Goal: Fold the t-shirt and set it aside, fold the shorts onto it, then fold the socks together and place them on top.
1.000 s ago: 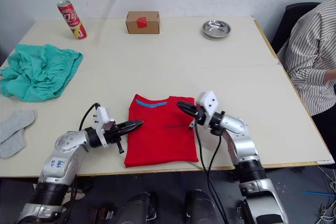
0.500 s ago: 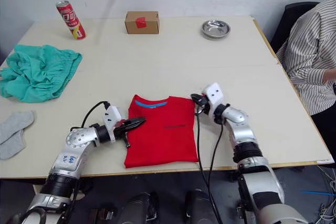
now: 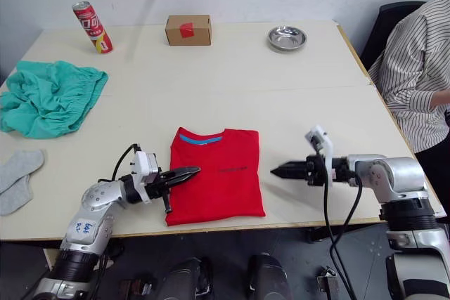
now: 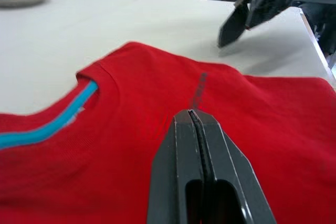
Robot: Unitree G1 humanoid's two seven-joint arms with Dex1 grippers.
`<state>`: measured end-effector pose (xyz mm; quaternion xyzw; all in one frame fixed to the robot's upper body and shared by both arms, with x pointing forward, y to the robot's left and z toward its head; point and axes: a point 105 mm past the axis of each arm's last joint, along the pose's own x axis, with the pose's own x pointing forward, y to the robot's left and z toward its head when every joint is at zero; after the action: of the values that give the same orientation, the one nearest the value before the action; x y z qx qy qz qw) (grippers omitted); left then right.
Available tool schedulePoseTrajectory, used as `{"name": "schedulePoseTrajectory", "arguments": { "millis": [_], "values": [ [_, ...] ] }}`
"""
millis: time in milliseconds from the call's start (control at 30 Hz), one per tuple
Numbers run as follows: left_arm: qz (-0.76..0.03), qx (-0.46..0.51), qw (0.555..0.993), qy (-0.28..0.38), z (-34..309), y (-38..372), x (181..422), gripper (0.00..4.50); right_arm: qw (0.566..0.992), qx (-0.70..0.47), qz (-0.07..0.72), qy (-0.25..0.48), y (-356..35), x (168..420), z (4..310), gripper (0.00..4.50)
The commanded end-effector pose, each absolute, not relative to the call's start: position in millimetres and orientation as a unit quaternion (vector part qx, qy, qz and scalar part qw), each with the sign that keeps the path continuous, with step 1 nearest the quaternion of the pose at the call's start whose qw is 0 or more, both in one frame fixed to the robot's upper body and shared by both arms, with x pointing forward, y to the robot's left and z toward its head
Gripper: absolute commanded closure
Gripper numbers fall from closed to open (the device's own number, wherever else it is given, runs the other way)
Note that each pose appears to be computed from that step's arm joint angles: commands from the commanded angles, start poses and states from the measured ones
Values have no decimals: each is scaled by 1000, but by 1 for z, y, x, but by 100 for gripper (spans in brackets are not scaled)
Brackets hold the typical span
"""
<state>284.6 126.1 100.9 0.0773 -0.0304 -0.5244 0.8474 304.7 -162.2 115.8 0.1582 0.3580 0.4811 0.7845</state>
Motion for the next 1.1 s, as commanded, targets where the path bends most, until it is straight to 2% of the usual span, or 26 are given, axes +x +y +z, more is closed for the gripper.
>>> {"name": "schedulePoseTrajectory", "arguments": {
  "millis": [33,233,267,333,633,667,733,833,967,1100],
  "values": [
    [-531,93,841,-48,107,120,281,450,757,159,491,400,-134,300,108,55],
    [-528,105,842,-36,99,120,279,450,728,172,511,423,-93,299,104,55],
    [-527,106,843,-34,97,121,279,450,725,178,513,423,-88,299,104,72],
    [-524,109,844,-30,95,124,280,450,726,179,510,425,-81,300,101,110],
    [-520,112,846,-33,96,127,282,450,750,180,475,423,-83,305,87,424],
    [-527,104,843,-36,99,126,280,450,753,181,472,421,-85,304,88,449],
    [-545,81,834,-41,108,122,274,450,758,182,467,417,-91,304,93,449],
    [-559,56,826,-47,122,121,268,391,772,188,455,403,-107,307,106,450],
    [-572,24,817,-64,151,122,255,273,806,196,407,382,-150,317,126,450],
    [-573,9,817,-66,167,124,244,150,844,191,346,363,-202,326,136,450]
  ]
}}
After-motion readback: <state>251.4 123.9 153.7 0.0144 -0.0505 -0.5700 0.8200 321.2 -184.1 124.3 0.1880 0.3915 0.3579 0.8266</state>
